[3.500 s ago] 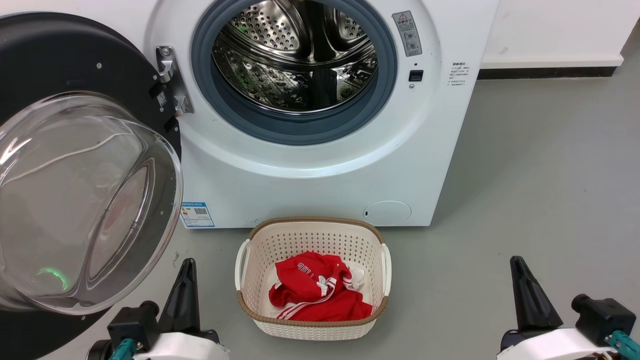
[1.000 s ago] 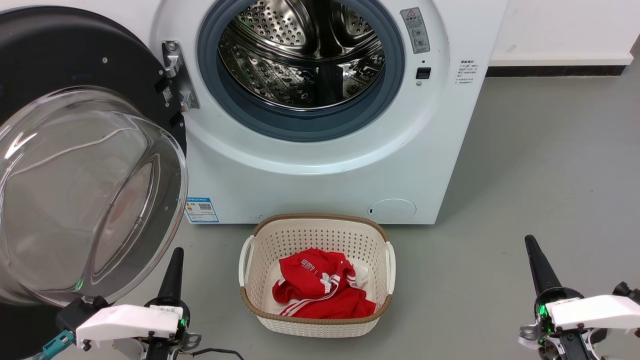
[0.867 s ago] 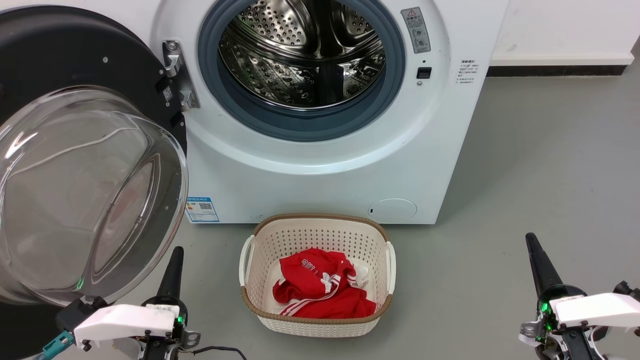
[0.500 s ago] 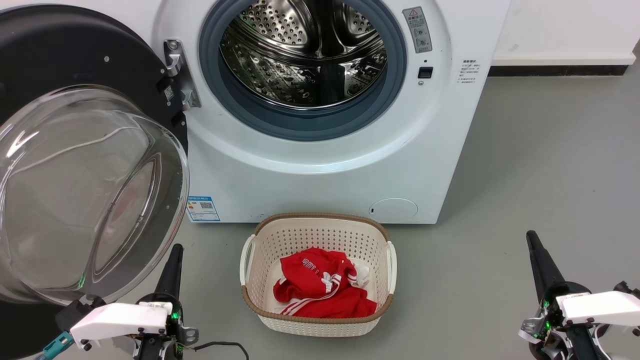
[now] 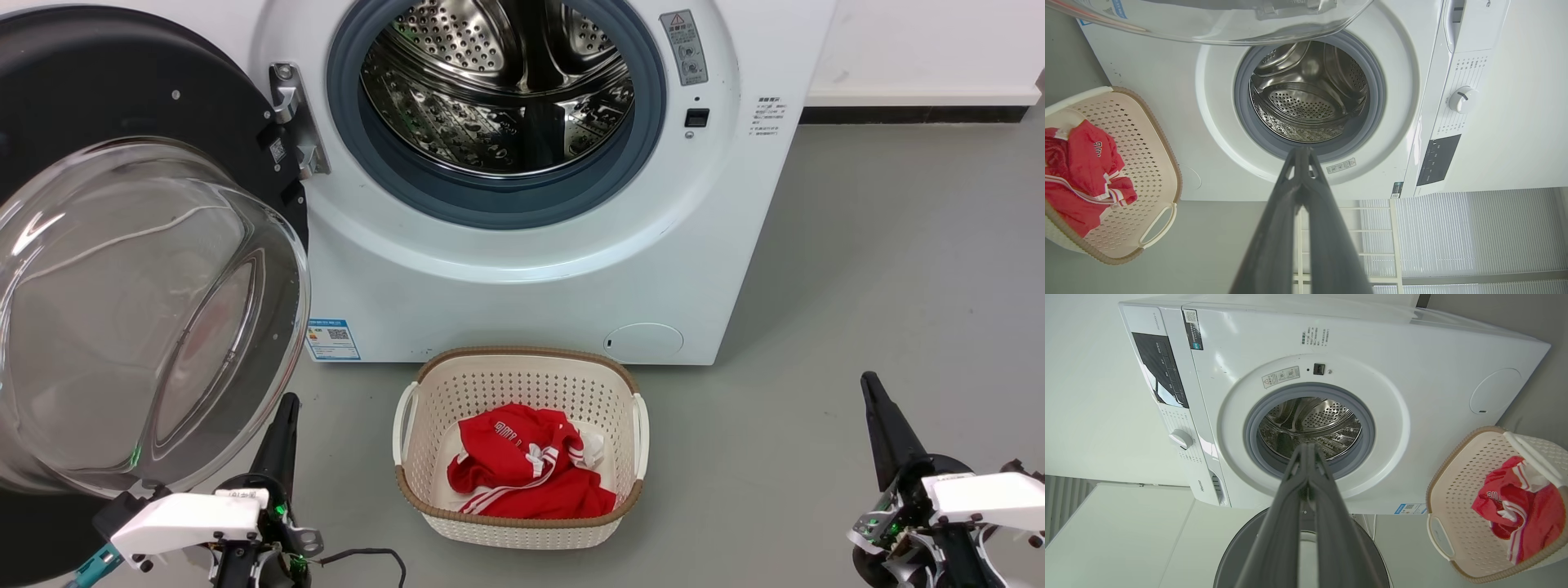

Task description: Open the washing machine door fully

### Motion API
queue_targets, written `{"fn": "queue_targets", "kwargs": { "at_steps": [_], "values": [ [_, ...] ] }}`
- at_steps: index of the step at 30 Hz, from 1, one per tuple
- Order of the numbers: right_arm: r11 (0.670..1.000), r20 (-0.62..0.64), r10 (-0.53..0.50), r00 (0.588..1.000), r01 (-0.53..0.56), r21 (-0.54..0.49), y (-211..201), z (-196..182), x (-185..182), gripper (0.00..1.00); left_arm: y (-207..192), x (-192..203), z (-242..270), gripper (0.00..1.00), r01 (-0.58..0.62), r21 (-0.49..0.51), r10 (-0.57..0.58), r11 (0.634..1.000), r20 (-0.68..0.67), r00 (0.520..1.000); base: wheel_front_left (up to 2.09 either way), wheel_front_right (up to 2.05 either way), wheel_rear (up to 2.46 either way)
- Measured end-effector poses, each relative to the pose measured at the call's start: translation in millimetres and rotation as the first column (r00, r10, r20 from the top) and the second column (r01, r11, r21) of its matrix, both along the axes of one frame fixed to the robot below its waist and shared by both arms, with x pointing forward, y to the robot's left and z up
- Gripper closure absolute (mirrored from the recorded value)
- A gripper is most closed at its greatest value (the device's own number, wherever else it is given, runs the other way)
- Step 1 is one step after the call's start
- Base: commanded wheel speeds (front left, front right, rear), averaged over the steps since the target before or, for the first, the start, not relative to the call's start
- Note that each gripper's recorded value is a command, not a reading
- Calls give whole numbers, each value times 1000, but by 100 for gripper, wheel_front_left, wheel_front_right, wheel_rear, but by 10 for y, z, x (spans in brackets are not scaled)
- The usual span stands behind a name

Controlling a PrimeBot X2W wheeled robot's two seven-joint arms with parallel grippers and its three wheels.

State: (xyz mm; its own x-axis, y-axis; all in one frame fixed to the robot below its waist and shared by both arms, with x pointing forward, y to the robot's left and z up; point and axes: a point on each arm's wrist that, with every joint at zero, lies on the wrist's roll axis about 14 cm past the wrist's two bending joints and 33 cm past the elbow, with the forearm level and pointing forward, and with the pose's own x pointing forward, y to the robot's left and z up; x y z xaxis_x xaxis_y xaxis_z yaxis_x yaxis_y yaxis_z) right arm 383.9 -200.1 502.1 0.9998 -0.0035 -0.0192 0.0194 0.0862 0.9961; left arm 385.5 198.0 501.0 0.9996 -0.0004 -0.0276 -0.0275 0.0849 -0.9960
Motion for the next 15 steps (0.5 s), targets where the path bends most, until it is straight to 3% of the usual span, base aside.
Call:
{"fn": "queue_targets", "kwargs": {
  "at_steps": [15],
  "values": [
    [996,9,2,1000,-2,87,-4,22,34,100,20,20,28,100,-1,-88,2,996,16,1000,0,0,0]
  ]
}}
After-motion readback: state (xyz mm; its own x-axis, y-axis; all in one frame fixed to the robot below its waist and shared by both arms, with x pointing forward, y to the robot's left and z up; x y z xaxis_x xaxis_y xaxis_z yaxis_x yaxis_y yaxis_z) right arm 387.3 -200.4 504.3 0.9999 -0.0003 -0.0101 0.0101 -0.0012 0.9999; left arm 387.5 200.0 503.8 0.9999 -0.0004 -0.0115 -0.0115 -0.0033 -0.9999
